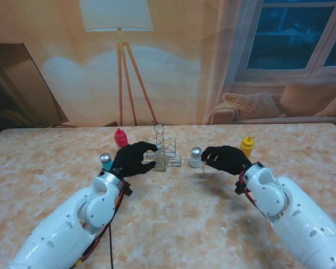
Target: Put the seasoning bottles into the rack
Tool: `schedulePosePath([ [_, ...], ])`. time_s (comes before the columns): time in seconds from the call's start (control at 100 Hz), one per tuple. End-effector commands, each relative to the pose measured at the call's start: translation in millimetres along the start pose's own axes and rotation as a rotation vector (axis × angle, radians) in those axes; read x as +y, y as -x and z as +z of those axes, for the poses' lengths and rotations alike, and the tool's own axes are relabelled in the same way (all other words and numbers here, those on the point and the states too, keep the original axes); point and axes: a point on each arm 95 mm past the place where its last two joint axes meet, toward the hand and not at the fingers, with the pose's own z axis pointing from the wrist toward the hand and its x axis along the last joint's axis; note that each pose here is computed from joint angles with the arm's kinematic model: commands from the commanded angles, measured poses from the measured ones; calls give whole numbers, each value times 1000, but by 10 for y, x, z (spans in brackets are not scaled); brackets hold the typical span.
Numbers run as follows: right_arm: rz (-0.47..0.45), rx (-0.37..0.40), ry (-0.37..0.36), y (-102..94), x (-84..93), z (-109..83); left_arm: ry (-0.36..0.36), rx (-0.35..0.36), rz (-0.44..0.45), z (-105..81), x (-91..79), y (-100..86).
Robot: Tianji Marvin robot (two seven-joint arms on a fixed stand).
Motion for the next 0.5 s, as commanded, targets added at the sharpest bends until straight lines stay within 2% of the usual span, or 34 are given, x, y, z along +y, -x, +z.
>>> schedulePosePath([
  [0.0,3,5,-22,-30,-61,-10,21,-15,-10,-59,82,18],
  [0.49,0,-1,-20,-28,-59,-9,-1,-62,0,-123,190,134],
])
